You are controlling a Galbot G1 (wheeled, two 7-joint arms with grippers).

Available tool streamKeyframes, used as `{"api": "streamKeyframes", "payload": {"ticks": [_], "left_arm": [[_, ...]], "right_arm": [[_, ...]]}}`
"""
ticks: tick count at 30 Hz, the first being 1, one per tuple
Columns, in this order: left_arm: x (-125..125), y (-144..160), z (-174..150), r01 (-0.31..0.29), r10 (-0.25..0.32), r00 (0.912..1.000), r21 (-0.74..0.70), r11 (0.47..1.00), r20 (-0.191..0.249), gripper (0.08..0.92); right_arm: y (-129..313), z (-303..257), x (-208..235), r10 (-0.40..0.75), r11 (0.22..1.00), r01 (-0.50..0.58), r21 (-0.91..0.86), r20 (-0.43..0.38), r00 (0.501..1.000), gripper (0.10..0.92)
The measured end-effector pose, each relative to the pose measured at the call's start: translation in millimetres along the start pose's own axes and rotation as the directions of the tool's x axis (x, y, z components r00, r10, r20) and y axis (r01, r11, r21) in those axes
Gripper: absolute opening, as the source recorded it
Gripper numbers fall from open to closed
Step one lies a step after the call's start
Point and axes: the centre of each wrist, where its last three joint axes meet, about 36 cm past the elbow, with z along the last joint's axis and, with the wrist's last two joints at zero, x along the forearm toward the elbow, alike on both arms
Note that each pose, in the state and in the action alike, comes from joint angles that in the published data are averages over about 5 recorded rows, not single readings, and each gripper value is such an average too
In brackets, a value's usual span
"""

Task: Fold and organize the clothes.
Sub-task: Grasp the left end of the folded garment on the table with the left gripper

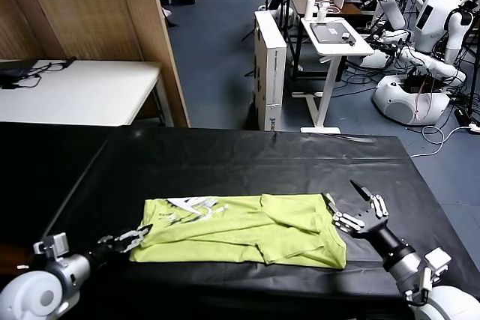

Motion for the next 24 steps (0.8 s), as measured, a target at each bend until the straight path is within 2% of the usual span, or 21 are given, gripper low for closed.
{"api": "streamKeyframes", "payload": {"ticks": [9, 20, 24], "left_arm": [[-1.5, -8.2, 7.1, -0.056, 0.056, 0.9984, 0.020, 0.998, -0.003, 0.907], [-9.6, -8.3, 11.9, -0.068, 0.069, 0.9976, 0.046, 0.997, -0.003, 0.905], [-9.7, -7.8, 12.2, -0.063, 0.063, 0.9980, 0.047, 0.997, -0.001, 0.842]], "right_arm": [[4.3, -2.3, -1.4, -0.007, 1.000, 0.007, -0.002, 0.008, 1.000, 0.907], [9.6, -2.9, 1.1, -0.008, 1.000, 0.008, -0.003, 0.012, 1.000, 0.907], [11.8, -3.4, -0.9, -0.012, 1.000, 0.012, -0.006, 0.019, 1.000, 0.907]]}}
